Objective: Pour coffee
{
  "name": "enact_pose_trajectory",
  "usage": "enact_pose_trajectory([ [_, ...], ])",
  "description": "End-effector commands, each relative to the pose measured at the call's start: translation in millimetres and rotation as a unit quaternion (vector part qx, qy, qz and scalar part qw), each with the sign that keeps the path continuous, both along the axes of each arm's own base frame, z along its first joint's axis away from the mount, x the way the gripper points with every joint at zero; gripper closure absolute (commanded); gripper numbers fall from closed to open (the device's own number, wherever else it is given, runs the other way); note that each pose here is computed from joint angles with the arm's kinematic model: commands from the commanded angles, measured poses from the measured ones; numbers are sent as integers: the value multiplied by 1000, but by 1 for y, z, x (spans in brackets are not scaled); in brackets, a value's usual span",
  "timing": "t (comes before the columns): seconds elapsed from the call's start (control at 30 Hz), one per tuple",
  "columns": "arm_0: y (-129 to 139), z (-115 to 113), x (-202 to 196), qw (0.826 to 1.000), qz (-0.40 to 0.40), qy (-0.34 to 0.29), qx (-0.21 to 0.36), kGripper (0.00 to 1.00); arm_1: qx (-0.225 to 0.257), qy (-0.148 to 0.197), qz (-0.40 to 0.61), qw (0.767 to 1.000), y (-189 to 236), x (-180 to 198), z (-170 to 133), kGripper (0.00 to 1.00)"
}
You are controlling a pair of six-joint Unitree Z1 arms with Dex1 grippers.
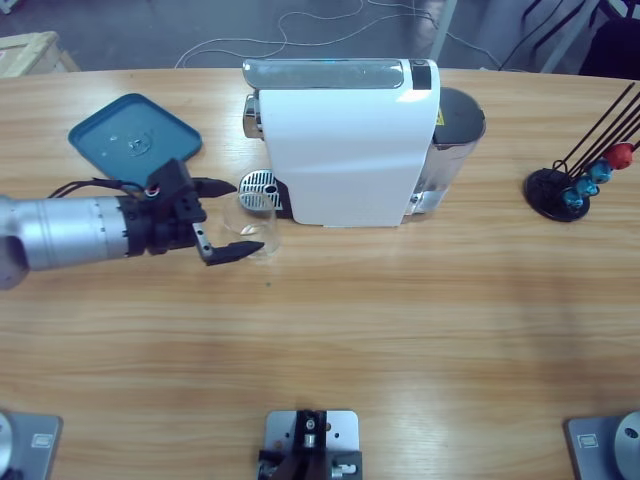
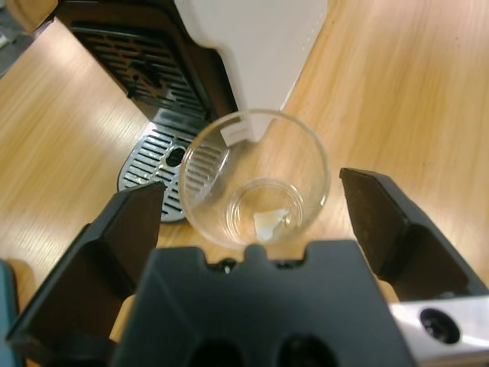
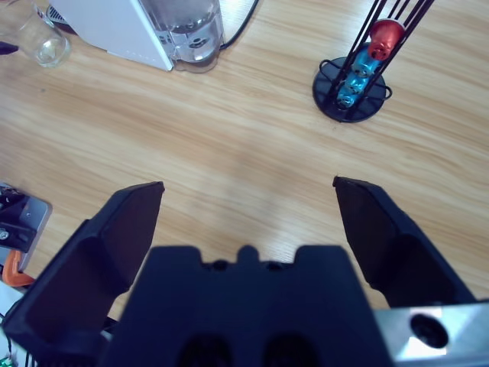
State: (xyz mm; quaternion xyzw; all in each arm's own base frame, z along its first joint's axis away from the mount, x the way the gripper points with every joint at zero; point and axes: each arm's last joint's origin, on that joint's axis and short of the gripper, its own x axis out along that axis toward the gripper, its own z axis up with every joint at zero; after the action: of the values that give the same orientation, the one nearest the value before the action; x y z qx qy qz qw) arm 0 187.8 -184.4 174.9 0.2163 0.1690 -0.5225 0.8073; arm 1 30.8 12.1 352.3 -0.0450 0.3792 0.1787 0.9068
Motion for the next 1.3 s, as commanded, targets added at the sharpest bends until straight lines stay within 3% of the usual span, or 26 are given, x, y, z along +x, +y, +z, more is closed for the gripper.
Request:
enact_pose_trajectory([
  [0.03,-9,-24,11,1000,-17,-1,-19,13,-29,18,5,999,10,5,-3,0],
  [0.1,-10,-24,11,1000,-17,-1,-20,23,-30,18,4,999,10,5,-3,0],
  [0.13,-10,-24,11,1000,-17,-1,-19,96,-30,18,4,999,10,5,-3,0],
  [0.23,-8,-25,10,1000,-17,1,-17,487,-29,18,1,999,10,5,-3,0],
  [0.27,-7,-26,8,1000,-18,3,-16,527,-28,17,0,999,9,5,-3,0],
  [0.33,-2,-28,3,1000,-18,6,-13,509,-27,17,-1,999,9,5,-3,0],
  [0.37,0,-29,0,1000,-18,8,-12,444,-28,17,-2,999,9,5,-3,0],
  [0.4,2,-30,-3,1000,-18,9,-11,273,-28,17,-2,999,9,5,-3,0],
  [0.47,5,-31,-6,1000,-18,10,-11,102,-28,17,-5,999,9,5,-3,0],
  [0.57,6,-31,-7,1000,-17,10,-11,148,-27,17,-6,999,8,5,-3,0],
  [0.6,6,-31,-7,1000,-17,11,-10,327,-27,17,-8,999,8,5,-3,0],
  [0.63,8,-31,-8,1000,-9,11,-9,750,-27,17,-9,999,8,5,-3,0],
  [0.67,10,-30,-10,1000,-1,15,-9,990,-26,16,-10,999,8,5,-3,0],
  [1.03,25,-12,-7,998,17,-19,-51,1000,-21,13,-23,999,5,4,-3,0],
  [1.3,62,14,25,992,56,-66,-91,1000,-19,12,-24,999,5,4,-4,0],
])
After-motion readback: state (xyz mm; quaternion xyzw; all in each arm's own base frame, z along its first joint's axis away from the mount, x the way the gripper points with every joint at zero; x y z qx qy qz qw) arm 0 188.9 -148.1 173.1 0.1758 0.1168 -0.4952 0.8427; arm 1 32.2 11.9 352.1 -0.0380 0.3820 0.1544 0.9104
